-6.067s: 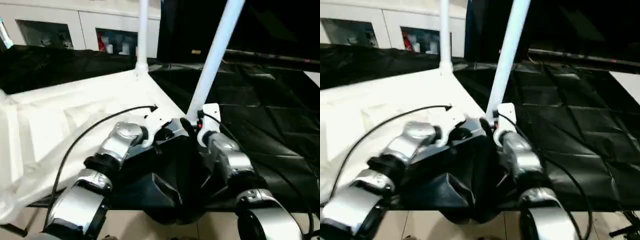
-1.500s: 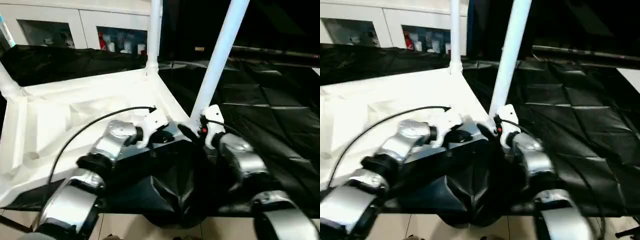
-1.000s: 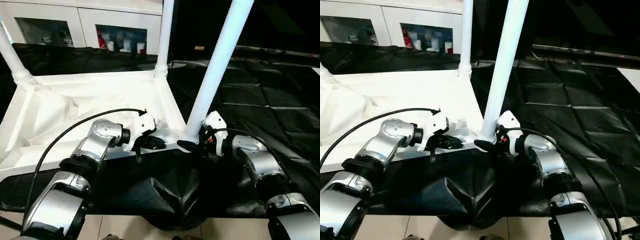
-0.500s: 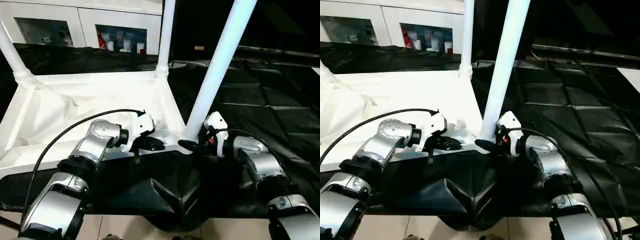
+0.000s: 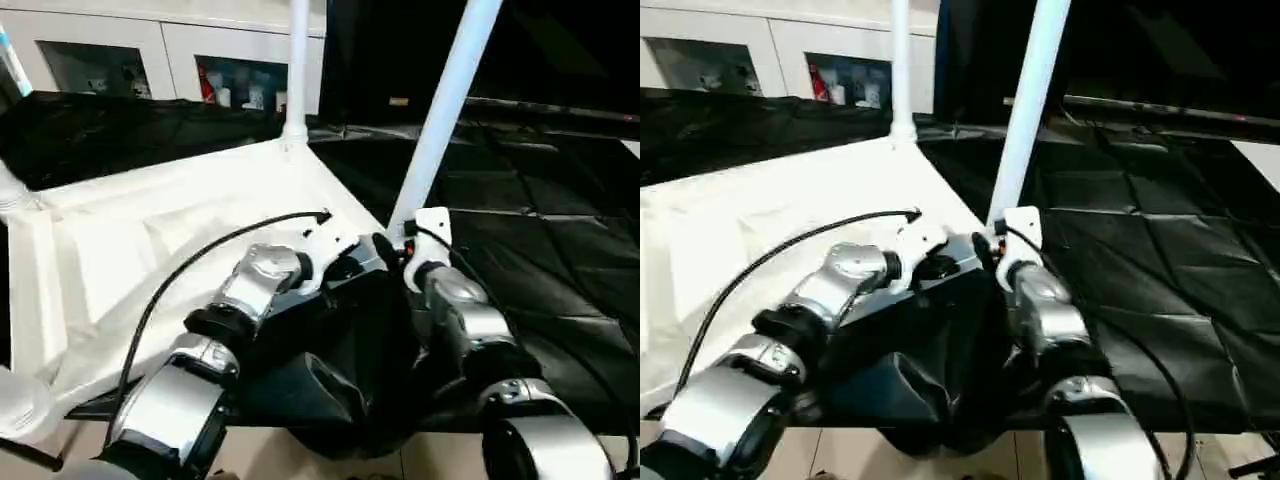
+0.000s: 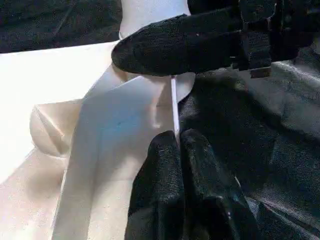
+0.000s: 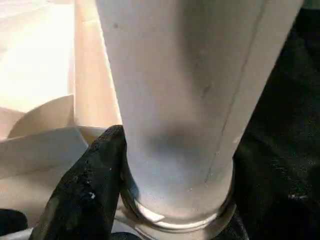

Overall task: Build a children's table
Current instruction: Rotate leg to tighten

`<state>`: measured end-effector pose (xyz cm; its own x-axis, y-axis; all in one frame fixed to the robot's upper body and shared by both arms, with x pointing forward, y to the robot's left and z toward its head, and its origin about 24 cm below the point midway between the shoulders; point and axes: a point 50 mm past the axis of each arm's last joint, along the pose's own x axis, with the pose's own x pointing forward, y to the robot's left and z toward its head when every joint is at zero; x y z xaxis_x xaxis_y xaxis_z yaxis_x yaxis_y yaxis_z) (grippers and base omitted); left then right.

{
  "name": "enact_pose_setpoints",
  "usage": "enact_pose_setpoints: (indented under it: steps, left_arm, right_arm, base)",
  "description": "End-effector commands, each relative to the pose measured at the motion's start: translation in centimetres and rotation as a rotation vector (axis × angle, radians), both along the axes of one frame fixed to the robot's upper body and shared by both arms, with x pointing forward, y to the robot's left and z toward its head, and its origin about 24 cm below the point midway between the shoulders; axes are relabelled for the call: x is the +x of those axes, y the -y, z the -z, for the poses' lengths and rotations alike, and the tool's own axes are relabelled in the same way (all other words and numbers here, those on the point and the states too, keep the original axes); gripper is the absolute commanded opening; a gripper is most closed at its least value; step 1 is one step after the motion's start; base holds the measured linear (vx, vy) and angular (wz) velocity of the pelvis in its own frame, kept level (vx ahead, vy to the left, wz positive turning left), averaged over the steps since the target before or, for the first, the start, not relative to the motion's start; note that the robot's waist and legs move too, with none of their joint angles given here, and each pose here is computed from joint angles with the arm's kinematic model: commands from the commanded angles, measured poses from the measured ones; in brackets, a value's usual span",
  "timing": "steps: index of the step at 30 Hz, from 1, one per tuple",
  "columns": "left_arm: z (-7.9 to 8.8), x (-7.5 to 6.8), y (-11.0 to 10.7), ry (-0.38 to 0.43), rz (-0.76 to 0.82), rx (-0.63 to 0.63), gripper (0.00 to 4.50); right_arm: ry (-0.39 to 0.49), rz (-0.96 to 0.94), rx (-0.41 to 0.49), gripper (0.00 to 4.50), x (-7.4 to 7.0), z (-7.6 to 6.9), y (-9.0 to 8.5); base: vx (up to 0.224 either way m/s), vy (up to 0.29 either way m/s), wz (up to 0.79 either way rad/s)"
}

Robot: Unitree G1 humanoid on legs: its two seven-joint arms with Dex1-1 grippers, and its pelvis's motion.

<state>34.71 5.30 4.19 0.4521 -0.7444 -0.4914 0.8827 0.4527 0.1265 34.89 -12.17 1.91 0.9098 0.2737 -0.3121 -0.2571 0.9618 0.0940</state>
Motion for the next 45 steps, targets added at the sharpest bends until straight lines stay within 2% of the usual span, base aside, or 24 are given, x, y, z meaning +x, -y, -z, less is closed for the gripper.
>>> enact_pose_setpoints:
  steps: [1,3,4,5,6,13,23,28,32,33,36,40,45]
  left_arm:
    - [0.8,-1.4,3.0,-0.041,0.09,-0.036,0.0]
    - [0.7,-1.2,2.1,-0.035,0.101,-0.036,0.0]
    - [0.7,-1.2,2.1,-0.035,0.101,-0.036,0.0]
    - [0.7,-1.1,1.6,-0.033,0.104,-0.034,0.0]
    - [0.6,-1.0,1.4,-0.033,0.104,-0.033,0.0]
    - [0.2,-1.2,-2.4,-0.056,0.233,-0.045,0.0]
    - [-0.2,-1.3,-4.8,-0.098,0.3,-0.039,0.0]
    - [-0.4,-1.3,-5.2,-0.105,0.312,-0.044,0.0]
    - [-0.4,-1.4,-5.3,-0.109,0.314,-0.055,0.0]
    - [-0.4,-1.4,-5.3,-0.109,0.314,-0.055,0.0]
    - [-0.3,-1.5,-5.3,-0.116,0.319,-0.059,0.0]
    - [-0.1,-1.6,-5.4,-0.117,0.303,-0.059,0.0]
    - [0.0,-0.1,-4.1,-0.038,0.103,-0.036,0.0]
  right_arm:
    - [-0.056,-0.124,-0.004,3.26,-0.9,1.2,-2.9]
    - [0.01,-0.209,0.007,3.42,-0.7,0.3,-3.1]
    - [0.01,-0.209,0.007,3.42,-0.7,0.3,-3.1]
    - [0.03,-0.235,0.008,3.72,-0.6,0.1,-3.0]
    - [0.033,-0.243,0.008,3.82,-0.6,0.0,-2.8]
    - [0.067,-0.484,-0.037,3.82,-0.9,-1.2,1.2]
    - [0.047,-0.695,-0.059,3.82,-1.9,-1.9,3.1]
    - [0.048,-0.719,-0.041,3.44,-2.0,-2.1,3.3]
    - [0.043,-0.747,-0.013,3.09,-2.3,-2.0,2.8]
    - [0.043,-0.747,-0.013,2.94,-2.3,-2.0,2.8]
    - [0.036,-0.749,-0.004,2.81,-2.4,-1.8,2.6]
    - [0.022,-0.661,-0.012,2.74,-2.2,-1.1,2.5]
    - [-0.018,-0.307,0.003,2.72,-1.2,0.5,2.0]
  base:
    - [0.0,0.0,0.0]
    - [0.0,0.0,0.0]
    - [0.0,0.0,0.0]
    - [0.0,0.0,0.0]
    - [0.0,0.0,0.0]
    - [0.0,0.0,0.0]
    - [0.0,0.0,0.0]
    - [0.0,0.0,0.0]
    - [0.0,0.0,0.0]
    - [0.0,0.0,0.0]
    - [0.0,0.0,0.0]
    - [0.0,0.0,0.0]
    - [0.0,0.0,0.0]
